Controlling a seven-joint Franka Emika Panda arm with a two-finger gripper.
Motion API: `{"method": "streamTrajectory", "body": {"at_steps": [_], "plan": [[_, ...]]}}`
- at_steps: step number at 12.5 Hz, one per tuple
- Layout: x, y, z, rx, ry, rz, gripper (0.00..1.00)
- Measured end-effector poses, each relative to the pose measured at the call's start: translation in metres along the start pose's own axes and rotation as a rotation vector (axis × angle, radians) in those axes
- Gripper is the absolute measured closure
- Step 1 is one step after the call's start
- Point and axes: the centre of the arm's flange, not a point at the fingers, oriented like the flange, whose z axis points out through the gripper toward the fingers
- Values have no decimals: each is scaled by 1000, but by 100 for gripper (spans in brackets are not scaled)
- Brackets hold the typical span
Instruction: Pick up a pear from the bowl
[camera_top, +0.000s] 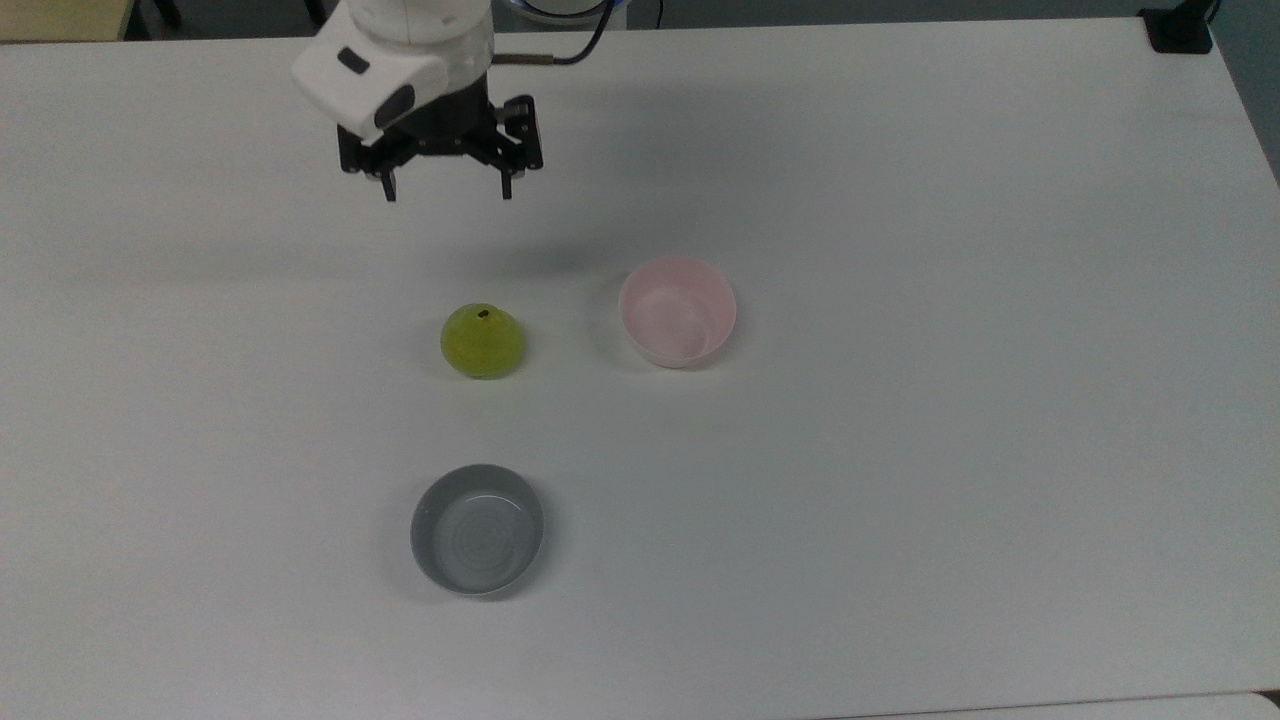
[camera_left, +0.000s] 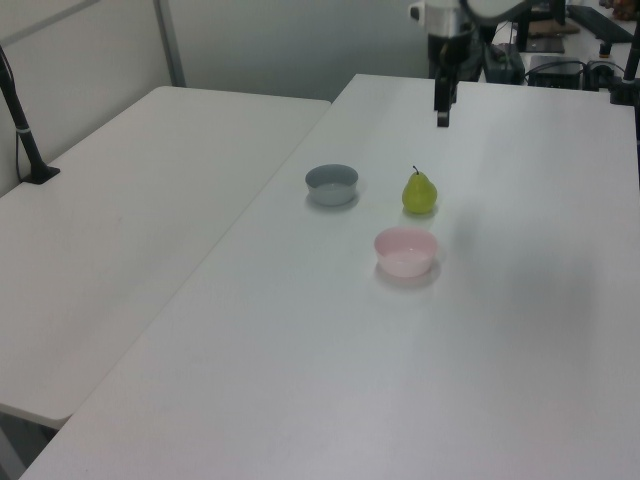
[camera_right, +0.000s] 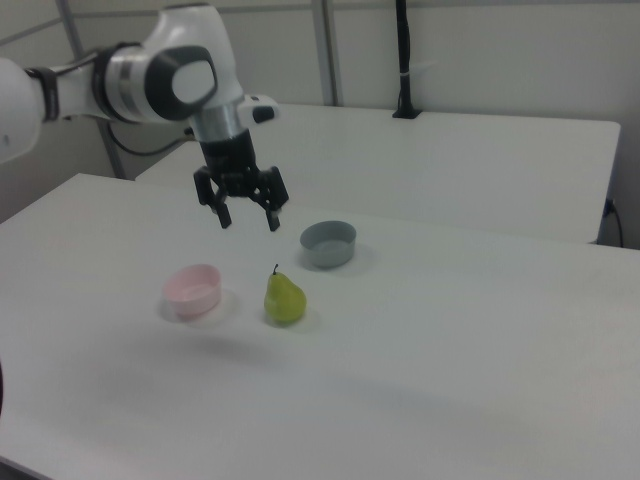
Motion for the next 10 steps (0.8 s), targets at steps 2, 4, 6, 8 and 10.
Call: {"method": "streamTrajectory", "body": {"at_steps": [2,4,6,8,10], "plan": [[-13,-1,-23,0,1,58,0],[-17,-9,-34,-1,7,99,0],[-18,-21,-42,-3,21,144,0],[-26,-22,-57,-3,30,158,0],[-36,-22,-65,-2,8,161,0]]}}
